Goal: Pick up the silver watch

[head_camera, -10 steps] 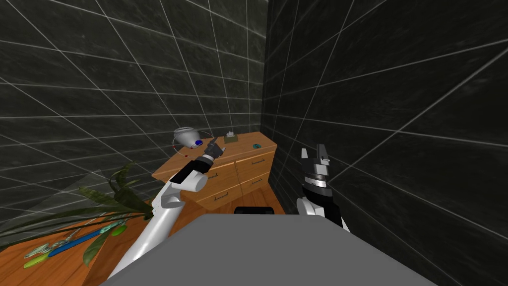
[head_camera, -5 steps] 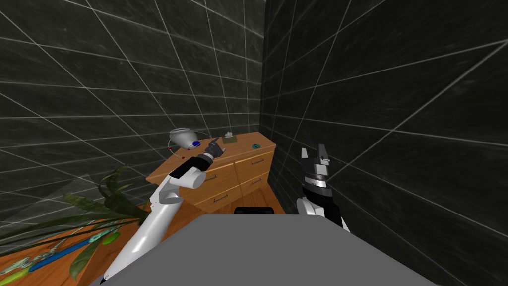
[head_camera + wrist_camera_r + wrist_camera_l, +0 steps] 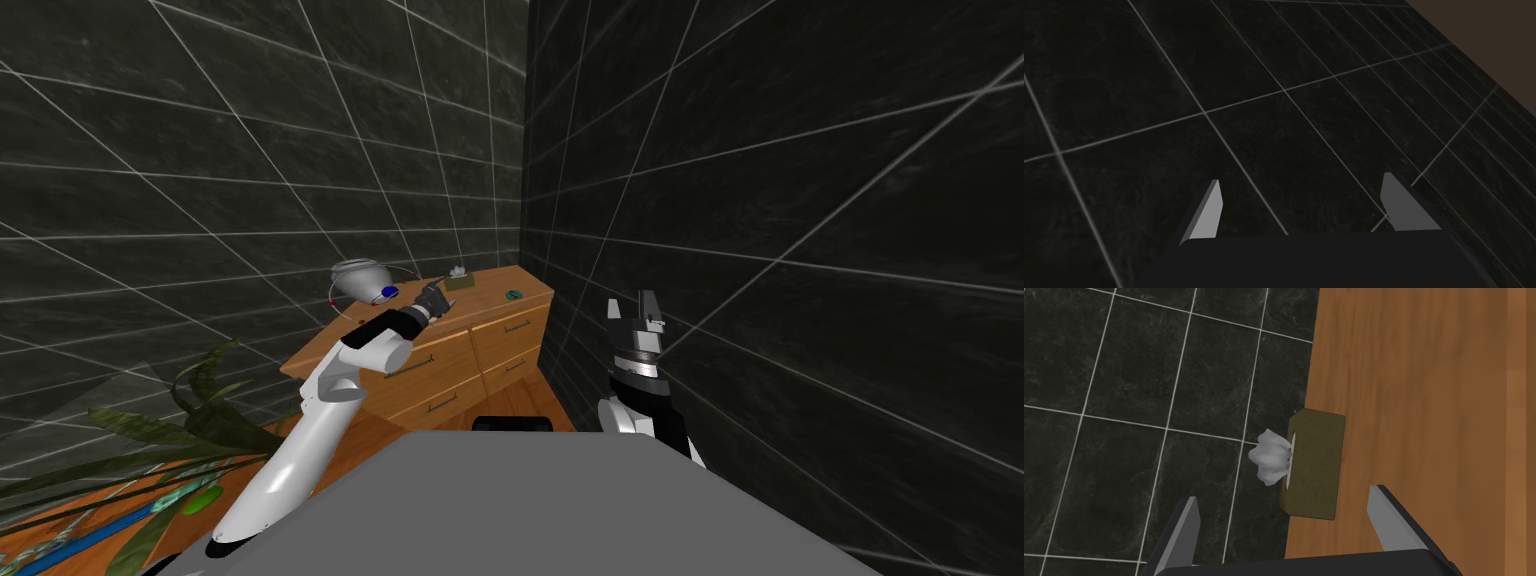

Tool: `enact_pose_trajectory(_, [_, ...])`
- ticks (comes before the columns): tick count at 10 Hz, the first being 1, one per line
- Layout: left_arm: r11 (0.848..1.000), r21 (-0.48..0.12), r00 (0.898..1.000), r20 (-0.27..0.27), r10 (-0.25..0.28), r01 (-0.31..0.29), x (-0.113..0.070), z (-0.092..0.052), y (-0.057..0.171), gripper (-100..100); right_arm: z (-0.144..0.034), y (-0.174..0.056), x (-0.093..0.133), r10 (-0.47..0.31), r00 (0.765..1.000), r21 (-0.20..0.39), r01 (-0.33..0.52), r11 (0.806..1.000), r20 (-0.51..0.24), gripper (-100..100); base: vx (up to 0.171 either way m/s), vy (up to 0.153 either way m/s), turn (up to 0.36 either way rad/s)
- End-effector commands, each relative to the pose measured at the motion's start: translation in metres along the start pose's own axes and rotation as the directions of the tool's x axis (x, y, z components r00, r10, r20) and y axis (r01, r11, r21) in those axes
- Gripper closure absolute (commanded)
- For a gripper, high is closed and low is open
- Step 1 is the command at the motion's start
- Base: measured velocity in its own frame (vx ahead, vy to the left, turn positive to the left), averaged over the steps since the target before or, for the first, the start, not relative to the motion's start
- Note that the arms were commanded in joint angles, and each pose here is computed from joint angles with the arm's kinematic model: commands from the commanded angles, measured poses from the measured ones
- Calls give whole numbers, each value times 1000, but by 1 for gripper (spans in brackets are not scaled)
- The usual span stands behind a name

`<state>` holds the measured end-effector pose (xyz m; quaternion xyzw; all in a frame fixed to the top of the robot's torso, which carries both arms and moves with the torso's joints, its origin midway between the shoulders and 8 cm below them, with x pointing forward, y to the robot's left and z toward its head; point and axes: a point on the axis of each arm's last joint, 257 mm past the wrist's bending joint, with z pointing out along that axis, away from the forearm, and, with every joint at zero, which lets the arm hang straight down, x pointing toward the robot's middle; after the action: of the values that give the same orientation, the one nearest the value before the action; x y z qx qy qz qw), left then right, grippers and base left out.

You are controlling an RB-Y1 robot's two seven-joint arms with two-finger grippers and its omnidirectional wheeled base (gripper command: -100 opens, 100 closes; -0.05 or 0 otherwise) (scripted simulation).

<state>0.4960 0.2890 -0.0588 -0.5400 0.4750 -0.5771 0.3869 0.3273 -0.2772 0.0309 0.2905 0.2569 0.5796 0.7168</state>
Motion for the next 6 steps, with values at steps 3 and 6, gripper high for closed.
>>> enact_pose_trajectory(3, [997,-78,1000,11,-15,15,-3,4,5,-100,0,0,0,0,1000,0,0,1000,0,0,8,21,-54])
enact_pose_trajectory(6, [990,-138,999,38,-12,17,-10,2,20,-100,0,0,0,0,1000,0,0,1000,0,0,5,15,-22])
